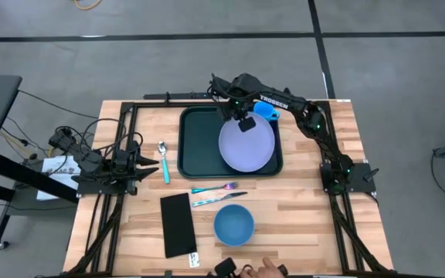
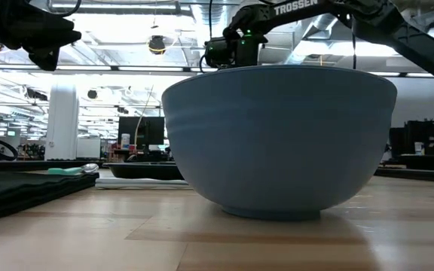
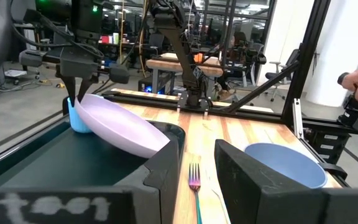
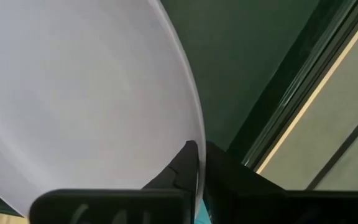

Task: Set up tray
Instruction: Put the light purple plate in the bottom right of the black serving tray, then put the blue bowl on the light purple plate on the black serving tray

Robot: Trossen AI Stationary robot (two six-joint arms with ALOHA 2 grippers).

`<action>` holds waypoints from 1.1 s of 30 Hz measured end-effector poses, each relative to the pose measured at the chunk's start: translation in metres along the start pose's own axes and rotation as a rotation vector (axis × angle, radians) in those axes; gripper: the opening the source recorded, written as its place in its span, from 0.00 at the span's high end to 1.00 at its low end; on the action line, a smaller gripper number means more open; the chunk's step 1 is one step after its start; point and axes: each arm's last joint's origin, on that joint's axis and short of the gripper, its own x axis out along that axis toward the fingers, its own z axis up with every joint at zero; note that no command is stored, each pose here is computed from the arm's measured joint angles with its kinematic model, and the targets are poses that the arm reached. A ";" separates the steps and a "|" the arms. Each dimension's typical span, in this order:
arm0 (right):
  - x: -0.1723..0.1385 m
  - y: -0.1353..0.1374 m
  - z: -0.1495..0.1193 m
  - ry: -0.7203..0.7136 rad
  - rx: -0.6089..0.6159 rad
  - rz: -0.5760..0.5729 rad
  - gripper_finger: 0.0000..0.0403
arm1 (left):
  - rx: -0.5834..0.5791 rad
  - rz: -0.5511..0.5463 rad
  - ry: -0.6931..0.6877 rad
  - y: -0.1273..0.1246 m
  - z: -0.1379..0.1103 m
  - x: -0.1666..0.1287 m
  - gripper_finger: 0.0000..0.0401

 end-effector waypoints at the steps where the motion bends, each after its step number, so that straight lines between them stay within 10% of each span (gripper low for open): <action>1: 0.000 0.000 0.000 0.000 0.000 0.000 0.96 | -0.001 0.000 0.000 0.000 0.000 0.000 0.77; 33: -0.001 -0.002 0.001 -0.015 0.013 -0.028 0.93 | -0.003 -0.001 0.000 0.000 0.000 0.000 0.77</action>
